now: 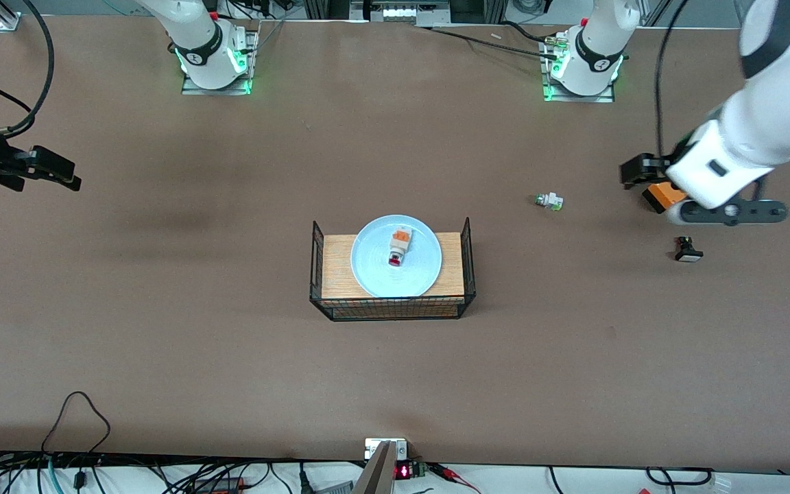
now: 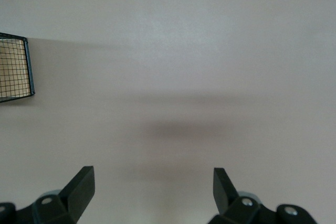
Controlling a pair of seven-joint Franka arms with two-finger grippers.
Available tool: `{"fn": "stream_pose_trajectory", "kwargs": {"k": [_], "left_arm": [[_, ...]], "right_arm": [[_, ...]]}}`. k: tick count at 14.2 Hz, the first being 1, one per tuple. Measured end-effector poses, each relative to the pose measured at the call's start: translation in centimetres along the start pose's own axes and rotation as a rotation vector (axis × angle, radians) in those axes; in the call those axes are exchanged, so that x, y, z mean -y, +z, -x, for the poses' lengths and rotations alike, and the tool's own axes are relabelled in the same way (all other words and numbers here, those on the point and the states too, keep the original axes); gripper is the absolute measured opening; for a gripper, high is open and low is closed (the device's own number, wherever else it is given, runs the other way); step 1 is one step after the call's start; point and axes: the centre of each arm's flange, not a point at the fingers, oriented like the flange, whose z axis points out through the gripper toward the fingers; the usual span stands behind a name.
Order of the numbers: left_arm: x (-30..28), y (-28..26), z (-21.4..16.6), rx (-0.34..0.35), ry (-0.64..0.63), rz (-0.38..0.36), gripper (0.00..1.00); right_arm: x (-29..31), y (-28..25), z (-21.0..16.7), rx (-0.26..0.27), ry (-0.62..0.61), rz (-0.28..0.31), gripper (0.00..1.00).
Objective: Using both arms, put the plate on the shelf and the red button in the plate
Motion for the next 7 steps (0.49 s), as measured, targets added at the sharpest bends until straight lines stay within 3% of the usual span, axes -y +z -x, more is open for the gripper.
{"fn": "stream_pose_trajectory", "kwargs": {"k": [3,7], "left_arm": [[5.0,2.0,2.6,-0.052,-0.024,0.01,1.0],[5.1,3.3,4.9,-0.11,-0.022,0.011,1.0]], "right_arm": [[0.1,-0.3,0.0,-0.003,-0.003,0.0,1.0],[0.2,-0.3,0.0,-0.002,-0.004,0.0,1.0]]}}
